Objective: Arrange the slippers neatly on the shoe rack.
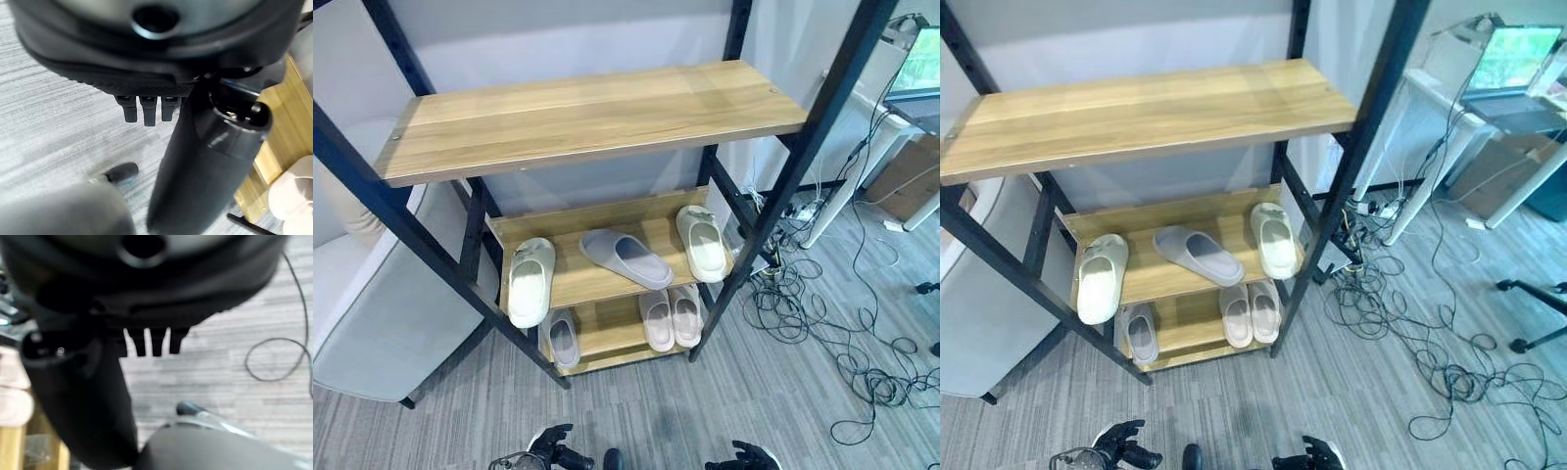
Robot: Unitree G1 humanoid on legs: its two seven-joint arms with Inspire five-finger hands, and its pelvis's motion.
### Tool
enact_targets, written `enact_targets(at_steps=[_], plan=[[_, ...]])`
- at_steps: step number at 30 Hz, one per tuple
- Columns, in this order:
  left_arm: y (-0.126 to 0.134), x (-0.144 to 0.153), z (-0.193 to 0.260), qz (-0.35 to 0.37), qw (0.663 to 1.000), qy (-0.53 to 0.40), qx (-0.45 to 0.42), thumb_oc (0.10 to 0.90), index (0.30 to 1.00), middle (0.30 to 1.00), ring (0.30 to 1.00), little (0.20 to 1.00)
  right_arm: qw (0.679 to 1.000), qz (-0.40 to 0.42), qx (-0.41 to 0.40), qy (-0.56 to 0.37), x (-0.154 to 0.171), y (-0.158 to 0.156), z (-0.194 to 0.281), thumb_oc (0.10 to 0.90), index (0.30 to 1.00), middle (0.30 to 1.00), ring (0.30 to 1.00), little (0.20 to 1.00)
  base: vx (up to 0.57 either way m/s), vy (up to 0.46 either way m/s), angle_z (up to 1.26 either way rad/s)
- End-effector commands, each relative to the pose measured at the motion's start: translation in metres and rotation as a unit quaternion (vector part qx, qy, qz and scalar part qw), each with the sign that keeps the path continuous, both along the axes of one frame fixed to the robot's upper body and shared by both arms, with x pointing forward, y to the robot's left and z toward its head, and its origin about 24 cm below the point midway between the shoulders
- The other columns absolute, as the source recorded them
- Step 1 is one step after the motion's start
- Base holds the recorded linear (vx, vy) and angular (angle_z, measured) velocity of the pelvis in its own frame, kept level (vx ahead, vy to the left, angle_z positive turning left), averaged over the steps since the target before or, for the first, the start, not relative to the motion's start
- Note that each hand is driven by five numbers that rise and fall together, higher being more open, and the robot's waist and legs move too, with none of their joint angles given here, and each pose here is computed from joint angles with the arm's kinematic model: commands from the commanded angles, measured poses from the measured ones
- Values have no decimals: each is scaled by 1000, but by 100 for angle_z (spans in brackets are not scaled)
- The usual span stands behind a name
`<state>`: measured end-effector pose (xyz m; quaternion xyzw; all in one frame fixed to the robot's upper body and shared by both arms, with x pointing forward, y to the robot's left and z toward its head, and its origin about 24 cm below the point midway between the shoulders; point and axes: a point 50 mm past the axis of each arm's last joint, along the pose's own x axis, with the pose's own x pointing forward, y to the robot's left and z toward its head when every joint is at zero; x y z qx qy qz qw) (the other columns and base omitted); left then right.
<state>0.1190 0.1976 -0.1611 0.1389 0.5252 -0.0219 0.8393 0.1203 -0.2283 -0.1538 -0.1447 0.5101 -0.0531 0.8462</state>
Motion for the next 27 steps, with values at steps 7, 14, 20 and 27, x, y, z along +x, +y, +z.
enact_targets(at_steps=[7,14,20,27], plan=[[19,-7,1,-1,1000,13,21,800,900,900,900,900,999,-11,3,34,-17,-7,-4,800,900,900,900,900,55,-108,51],[14,-19,-3,-15,999,33,14,800,900,900,900,900,999,19,8,31,-17,-1,-5,800,900,900,900,900,46,-86,9],[11,-10,-1,-41,999,20,11,800,900,900,900,900,998,44,32,-40,16,5,8,800,900,900,900,900,-6,-18,3],[12,-5,1,-57,998,9,9,800,900,900,900,900,975,107,106,-163,64,24,42,800,900,900,900,900,-28,-2,0]])
